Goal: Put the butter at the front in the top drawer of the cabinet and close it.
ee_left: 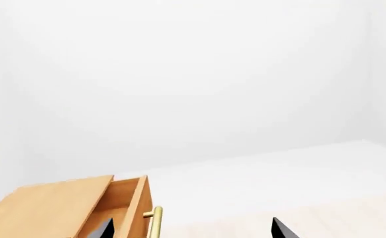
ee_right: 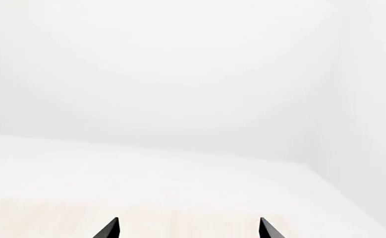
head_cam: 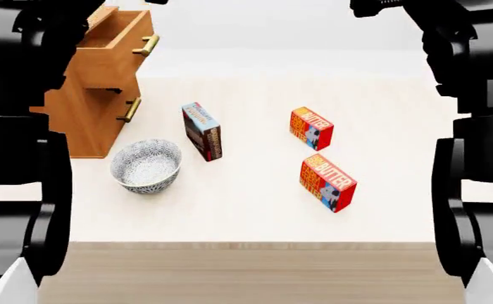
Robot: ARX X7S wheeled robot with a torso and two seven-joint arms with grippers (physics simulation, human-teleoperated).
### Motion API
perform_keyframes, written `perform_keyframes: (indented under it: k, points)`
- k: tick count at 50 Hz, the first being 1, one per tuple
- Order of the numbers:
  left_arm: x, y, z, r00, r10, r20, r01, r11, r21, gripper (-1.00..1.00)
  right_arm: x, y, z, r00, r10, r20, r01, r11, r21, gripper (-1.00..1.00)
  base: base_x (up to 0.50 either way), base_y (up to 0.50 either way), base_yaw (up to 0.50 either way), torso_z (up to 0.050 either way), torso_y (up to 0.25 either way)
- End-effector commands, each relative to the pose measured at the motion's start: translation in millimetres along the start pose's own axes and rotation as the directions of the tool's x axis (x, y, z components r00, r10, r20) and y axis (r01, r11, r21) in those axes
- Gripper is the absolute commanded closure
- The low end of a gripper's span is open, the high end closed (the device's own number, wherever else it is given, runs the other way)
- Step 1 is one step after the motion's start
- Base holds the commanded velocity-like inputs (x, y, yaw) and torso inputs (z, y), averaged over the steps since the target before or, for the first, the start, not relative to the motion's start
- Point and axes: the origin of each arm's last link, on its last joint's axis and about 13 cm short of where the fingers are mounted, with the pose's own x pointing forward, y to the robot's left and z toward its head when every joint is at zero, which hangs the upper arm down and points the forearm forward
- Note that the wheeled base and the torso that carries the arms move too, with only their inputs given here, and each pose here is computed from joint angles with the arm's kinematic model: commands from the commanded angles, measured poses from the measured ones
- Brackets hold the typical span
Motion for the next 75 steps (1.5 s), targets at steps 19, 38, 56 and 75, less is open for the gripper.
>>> perform_keyframes:
  k: [19, 38, 56, 75]
  points:
    - [-0.3, 2.7, 18.0, 1.000, -0.005, -0.010, 0.005, 0.999, 0.047, -1.00, 11.0, -4.6, 19.5, 1.000, 0.019, -0.024, -0.019, 1.000, -0.023, -1.00, 0.00, 0.16, 0.00, 0.000, 0.000]
    - [-0.8, 2.6, 17.4, 1.000, -0.004, -0.015, 0.005, 0.999, 0.054, -1.00, 10.5, -3.7, 14.0, 0.999, 0.026, -0.039, -0.026, 1.000, -0.001, -1.00, 0.07, 0.03, 0.00, 0.000, 0.000]
    - [-0.8, 2.6, 17.5, 1.000, -0.011, -0.016, 0.012, 0.998, 0.059, -1.00, 9.7, -4.6, 12.6, 0.999, 0.027, -0.043, -0.026, 1.000, 0.008, -1.00, 0.31, 0.00, 0.00, 0.000, 0.000]
    - [-0.7, 2.7, 17.5, 1.000, -0.015, -0.016, 0.016, 0.998, 0.057, -1.00, 9.5, -5.7, 11.6, 0.998, 0.026, -0.052, -0.025, 1.000, 0.018, -1.00, 0.31, 0.00, 0.00, 0.000, 0.000]
